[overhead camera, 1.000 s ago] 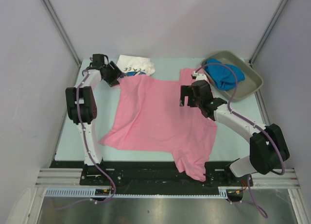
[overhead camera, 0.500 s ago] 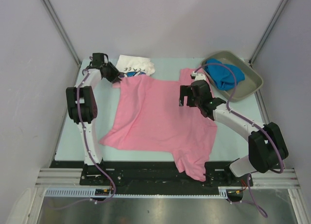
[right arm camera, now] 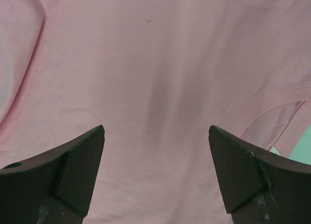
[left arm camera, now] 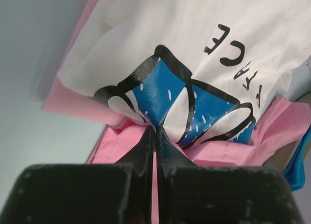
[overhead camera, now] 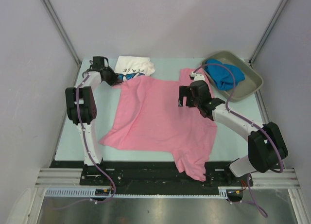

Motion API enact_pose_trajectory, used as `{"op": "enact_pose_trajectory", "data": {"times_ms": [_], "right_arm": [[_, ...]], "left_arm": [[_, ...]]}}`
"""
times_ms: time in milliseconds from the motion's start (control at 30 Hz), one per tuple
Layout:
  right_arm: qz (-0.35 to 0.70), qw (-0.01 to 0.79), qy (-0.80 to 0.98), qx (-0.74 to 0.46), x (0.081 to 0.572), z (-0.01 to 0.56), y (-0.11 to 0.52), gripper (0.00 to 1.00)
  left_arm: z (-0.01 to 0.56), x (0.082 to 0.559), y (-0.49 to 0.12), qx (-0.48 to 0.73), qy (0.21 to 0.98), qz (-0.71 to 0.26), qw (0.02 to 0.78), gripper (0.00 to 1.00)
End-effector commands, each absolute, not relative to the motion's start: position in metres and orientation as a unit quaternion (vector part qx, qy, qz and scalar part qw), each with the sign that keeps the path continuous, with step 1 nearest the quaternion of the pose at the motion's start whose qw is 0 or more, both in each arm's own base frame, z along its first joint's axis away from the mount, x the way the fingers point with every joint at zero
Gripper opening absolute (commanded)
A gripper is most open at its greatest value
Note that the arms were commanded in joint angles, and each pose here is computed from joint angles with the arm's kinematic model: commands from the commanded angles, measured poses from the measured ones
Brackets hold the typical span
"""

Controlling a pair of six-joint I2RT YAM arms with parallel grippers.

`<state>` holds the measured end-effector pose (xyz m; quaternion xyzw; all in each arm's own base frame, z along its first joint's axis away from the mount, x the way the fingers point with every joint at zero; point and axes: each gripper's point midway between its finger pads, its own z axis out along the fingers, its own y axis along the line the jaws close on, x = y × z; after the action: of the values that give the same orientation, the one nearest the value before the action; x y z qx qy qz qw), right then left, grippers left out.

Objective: Fold and stack the t-shirts
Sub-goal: Flatten the tshirt out

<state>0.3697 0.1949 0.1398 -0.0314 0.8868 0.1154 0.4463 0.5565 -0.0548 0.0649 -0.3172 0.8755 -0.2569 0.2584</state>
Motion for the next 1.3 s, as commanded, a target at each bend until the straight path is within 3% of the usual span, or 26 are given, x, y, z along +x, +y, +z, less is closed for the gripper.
{"op": "enact_pose_trajectory", "data": {"times_ms": [0, 300, 667, 767, 867, 1133, 1267], "right_arm": [[0.124, 0.456, 0.881, -0.032, 0.371, 0.144, 0.2, 0.93], [0.13, 0.465, 0.875, -0.03, 0.372, 0.151, 0.201, 0.93], [0.115, 0.47, 0.875, -0.02, 0.375, 0.153, 0.192, 0.93], [0.105, 0.475, 0.874, -0.012, 0.377, 0.154, 0.186, 0.94], [0.092, 0.483, 0.871, -0.005, 0.378, 0.159, 0.18, 0.98], [0.002, 0.468, 0.883, 0.024, 0.338, 0.166, 0.148, 1.0], [-0.019, 0.467, 0.884, -0.008, 0.294, 0.17, 0.168, 1.0]], "left_arm": [[0.118, 0.546, -0.042, -0.318, 0.861, -0.264, 0.296, 0.0], [0.153, 0.54, -0.01, -0.333, 0.844, -0.263, 0.328, 0.0], [0.128, 0.557, 0.001, -0.35, 0.853, -0.234, 0.309, 0.02], [0.131, 0.557, 0.006, -0.353, 0.853, -0.22, 0.315, 0.15], [0.144, 0.547, 0.011, -0.358, 0.852, -0.202, 0.324, 1.0], [0.187, 0.444, -0.015, -0.317, 0.868, -0.156, 0.349, 1.0], [0.158, 0.369, -0.063, -0.261, 0.894, -0.172, 0.32, 1.0]]}}
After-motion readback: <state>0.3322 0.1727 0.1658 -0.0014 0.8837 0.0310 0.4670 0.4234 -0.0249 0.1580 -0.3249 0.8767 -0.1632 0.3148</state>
